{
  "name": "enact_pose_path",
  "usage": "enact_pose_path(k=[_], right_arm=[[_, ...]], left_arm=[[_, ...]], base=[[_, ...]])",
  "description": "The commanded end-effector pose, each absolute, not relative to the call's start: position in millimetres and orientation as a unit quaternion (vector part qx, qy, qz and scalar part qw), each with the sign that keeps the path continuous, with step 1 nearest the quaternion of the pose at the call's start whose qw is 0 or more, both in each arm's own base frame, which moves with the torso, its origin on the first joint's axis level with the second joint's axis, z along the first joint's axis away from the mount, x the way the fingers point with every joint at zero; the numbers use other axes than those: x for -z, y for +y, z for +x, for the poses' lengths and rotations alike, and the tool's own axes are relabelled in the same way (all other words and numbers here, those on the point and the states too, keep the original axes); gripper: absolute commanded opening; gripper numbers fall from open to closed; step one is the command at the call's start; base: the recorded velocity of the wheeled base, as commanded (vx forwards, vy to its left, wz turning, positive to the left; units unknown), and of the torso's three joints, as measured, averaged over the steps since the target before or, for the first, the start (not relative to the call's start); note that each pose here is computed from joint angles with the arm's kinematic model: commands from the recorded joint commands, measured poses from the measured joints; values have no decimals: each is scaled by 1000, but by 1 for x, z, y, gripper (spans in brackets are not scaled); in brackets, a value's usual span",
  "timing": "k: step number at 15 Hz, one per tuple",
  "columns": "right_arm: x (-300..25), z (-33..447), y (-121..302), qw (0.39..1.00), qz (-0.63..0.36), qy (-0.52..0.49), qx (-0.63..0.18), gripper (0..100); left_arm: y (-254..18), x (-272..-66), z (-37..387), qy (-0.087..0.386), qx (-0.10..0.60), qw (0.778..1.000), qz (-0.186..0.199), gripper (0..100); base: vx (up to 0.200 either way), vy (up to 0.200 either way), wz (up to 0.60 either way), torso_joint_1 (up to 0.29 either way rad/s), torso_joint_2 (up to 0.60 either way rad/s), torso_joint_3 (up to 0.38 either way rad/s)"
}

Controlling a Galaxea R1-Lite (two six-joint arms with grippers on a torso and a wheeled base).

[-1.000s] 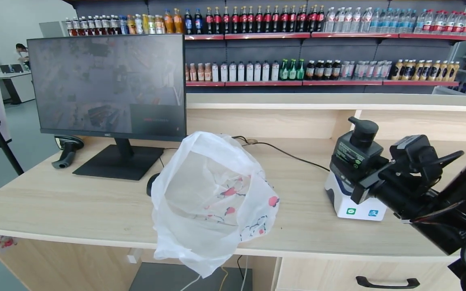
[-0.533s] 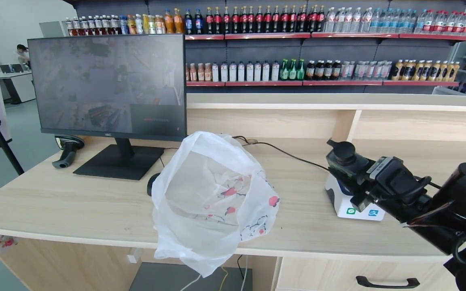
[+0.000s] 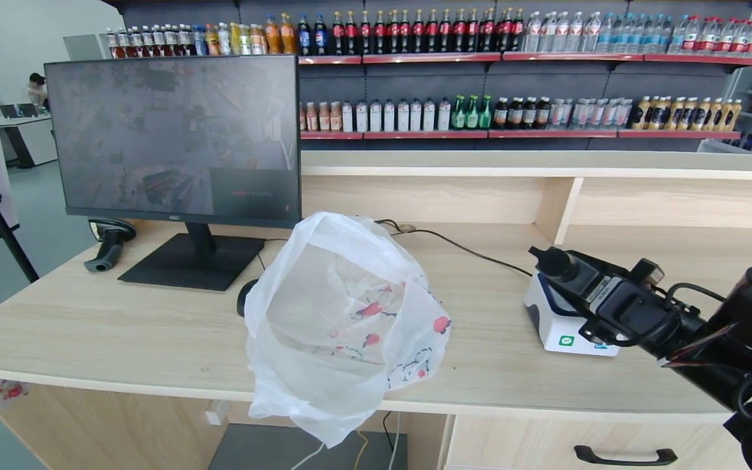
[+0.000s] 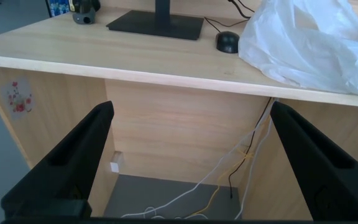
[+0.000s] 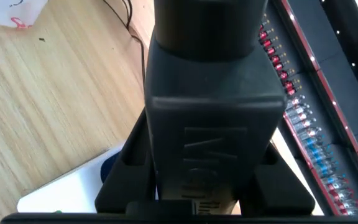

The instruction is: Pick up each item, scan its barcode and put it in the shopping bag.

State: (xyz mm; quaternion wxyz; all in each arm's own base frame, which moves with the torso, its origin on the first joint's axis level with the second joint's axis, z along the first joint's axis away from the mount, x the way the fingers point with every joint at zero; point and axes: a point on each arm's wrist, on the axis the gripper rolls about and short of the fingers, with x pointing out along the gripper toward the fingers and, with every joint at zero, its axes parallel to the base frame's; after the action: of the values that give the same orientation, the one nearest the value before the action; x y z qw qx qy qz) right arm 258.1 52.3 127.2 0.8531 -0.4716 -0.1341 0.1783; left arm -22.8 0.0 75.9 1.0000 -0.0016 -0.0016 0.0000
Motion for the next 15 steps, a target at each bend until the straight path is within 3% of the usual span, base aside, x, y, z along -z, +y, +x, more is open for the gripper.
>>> enact_pose_path(k=[1, 15], right_arm=[[-124, 260, 45, 854, -476, -123, -169, 0], [-112, 267, 32, 859, -477, -93, -162, 0]], left_arm=[[0, -76, -23, -2, 0, 1000, -1, 100], [0, -76, -23, -2, 0, 1000, -1, 100]], base=[[0, 0, 0, 0, 0, 0], [0, 0, 0, 0, 0, 0]])
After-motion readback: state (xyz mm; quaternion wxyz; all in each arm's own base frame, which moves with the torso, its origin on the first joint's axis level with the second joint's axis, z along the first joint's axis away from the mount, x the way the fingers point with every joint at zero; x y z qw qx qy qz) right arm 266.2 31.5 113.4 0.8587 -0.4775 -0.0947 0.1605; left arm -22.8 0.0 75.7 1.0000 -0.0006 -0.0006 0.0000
